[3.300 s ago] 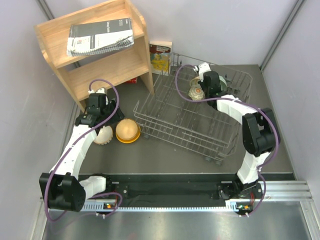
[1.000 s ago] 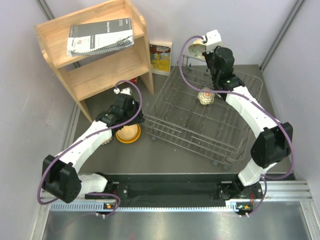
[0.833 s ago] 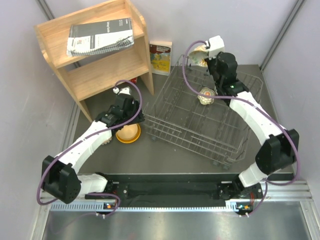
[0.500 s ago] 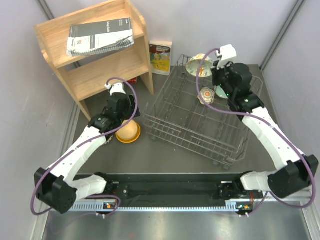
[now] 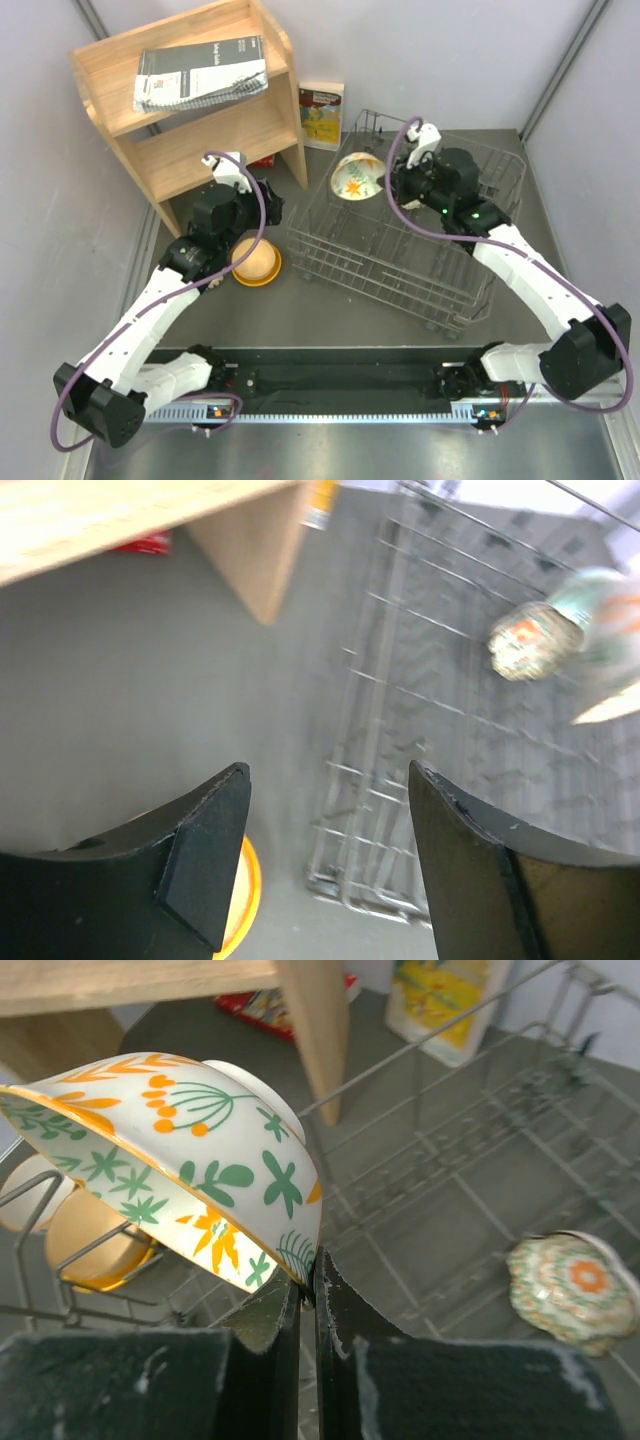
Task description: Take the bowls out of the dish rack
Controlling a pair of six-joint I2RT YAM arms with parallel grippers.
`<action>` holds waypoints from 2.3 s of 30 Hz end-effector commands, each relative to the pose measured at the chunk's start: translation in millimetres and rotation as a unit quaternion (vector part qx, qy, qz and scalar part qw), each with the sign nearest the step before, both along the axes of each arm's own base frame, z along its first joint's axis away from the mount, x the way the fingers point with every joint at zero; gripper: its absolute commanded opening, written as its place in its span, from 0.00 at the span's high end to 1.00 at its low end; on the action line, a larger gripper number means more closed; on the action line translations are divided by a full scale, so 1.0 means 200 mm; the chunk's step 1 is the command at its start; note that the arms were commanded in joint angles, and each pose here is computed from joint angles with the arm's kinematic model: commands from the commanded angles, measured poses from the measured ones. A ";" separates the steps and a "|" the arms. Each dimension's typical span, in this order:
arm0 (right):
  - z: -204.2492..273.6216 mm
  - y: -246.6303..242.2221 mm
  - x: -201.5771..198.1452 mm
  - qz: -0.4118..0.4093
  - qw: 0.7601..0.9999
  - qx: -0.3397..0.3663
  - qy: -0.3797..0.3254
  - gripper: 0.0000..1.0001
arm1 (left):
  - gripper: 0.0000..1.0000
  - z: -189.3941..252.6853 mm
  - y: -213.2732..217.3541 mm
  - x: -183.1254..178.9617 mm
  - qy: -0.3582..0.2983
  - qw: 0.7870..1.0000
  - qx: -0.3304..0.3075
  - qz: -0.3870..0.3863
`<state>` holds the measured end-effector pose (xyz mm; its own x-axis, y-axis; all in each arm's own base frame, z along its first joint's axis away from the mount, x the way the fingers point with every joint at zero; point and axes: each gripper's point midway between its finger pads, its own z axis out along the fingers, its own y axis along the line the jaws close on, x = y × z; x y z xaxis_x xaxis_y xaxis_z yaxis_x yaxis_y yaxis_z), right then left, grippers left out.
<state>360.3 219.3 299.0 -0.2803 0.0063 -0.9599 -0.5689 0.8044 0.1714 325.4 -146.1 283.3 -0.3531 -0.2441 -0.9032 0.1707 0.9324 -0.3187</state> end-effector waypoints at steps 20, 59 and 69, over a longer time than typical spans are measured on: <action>0.14 0.54 0.03 0.061 0.997 0.035 -0.023 1.00 | 0.33 0.21 -0.25 -0.15 -0.048 0.984 -0.054 -0.165; 0.11 0.83 -0.23 0.185 0.978 0.085 0.035 1.00 | 1.00 0.15 -0.08 0.01 -0.122 0.991 -0.040 -0.046; 0.08 0.82 -0.18 0.165 0.983 0.069 0.032 0.66 | 1.00 0.21 0.11 0.00 -0.139 0.989 -0.026 0.047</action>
